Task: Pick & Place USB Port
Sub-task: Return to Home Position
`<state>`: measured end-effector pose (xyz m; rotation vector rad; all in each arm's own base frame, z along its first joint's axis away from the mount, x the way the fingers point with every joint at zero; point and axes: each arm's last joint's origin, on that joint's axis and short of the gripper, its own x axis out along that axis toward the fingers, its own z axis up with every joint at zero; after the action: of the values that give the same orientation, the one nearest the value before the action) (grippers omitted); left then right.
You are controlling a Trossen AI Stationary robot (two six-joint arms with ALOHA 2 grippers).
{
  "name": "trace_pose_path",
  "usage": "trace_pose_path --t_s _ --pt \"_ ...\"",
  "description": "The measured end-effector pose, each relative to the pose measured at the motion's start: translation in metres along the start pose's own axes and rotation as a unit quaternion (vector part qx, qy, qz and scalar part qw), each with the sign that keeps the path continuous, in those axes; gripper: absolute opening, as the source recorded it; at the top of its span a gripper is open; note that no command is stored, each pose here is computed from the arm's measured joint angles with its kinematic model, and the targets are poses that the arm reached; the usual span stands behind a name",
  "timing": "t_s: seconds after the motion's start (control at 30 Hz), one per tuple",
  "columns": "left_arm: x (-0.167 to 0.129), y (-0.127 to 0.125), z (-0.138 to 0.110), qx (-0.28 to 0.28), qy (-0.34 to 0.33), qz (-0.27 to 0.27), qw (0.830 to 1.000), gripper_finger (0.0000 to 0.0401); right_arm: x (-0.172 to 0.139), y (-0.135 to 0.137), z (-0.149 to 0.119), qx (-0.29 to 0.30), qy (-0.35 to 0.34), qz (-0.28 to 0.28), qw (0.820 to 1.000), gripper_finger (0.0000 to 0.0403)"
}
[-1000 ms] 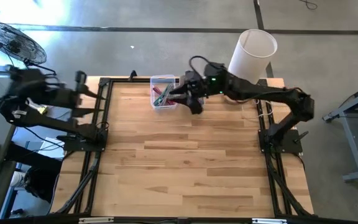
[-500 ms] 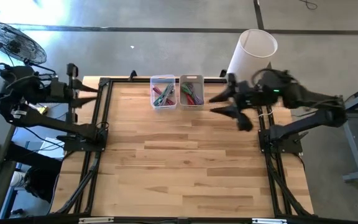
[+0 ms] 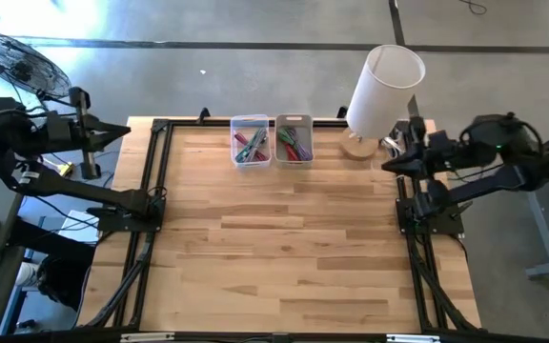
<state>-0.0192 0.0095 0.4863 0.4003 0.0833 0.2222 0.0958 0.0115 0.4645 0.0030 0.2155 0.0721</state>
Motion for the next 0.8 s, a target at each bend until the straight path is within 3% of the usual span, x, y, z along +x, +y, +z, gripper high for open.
trace_pose_path --t_s 0.5,0.8 --pt "-0.023 -0.007 -0.022 0.018 0.004 -0.088 0.996 0.0 -0.08 -0.009 -0.027 0.028 -0.027 -0.043 0.998 0.0" --pt "-0.048 -0.017 -0.066 0.001 -0.016 -0.078 0.997 0.0 -0.081 -0.009 -0.052 0.05 -0.021 -0.037 0.998 0.0"
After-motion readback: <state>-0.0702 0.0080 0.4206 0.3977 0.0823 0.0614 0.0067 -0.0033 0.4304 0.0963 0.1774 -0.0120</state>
